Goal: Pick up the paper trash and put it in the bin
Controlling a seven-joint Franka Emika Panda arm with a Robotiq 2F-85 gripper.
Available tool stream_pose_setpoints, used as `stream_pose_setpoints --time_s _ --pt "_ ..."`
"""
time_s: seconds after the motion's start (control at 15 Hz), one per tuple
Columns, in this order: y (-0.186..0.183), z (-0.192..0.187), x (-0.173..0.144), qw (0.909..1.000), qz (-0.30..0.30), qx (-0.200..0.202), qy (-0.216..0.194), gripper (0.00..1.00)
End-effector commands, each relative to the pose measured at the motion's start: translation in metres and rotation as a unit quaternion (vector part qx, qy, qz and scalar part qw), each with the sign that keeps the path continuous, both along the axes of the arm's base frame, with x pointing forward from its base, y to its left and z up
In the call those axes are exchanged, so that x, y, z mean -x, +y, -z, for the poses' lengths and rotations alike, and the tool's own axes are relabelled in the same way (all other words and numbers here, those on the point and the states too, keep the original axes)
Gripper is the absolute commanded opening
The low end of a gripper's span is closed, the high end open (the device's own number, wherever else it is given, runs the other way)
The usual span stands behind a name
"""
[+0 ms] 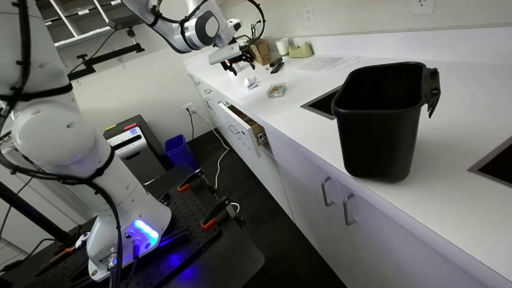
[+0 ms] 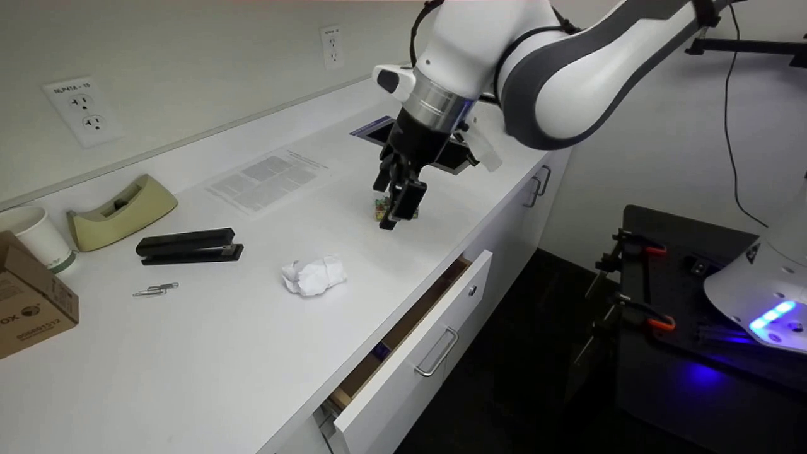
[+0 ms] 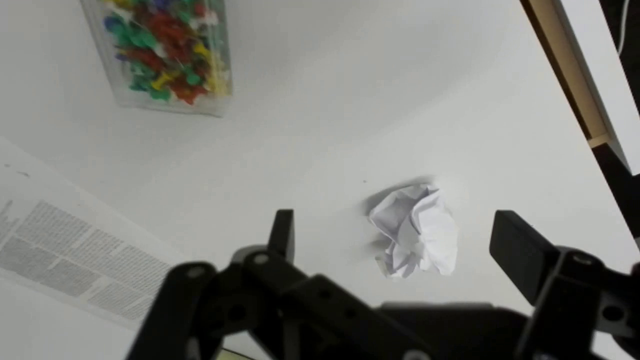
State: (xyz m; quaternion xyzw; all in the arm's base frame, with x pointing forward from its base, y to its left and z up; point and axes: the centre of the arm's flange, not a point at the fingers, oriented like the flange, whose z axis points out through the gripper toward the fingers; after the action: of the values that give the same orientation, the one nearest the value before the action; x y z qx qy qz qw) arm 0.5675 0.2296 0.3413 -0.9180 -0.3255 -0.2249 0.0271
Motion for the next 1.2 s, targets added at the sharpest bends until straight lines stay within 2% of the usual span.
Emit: stream_pose_setpoints --time_s 0.0,0.4,0.47,0.53,0.8,1.13 --pt "0.037 0.019 -0.041 0.9991 -0.028 -0.032 -0.003 1.00" --pt "0.071 0.054 -0.076 0.9972 -0.055 -0.050 0.010 1.00" --pt "0.071 0.061 -0.081 0.9973 -0.053 -0.050 0.013 0.90" --pt "0.071 0.068 -0.085 0.9972 -0.055 -0.048 0.015 0.74" --pt "0.071 0.085 -0.095 0.9969 -0.058 -0.051 0.018 0.43" --pt "0.075 0.085 -0.100 0.9967 -0.059 -0.056 0.011 0.04"
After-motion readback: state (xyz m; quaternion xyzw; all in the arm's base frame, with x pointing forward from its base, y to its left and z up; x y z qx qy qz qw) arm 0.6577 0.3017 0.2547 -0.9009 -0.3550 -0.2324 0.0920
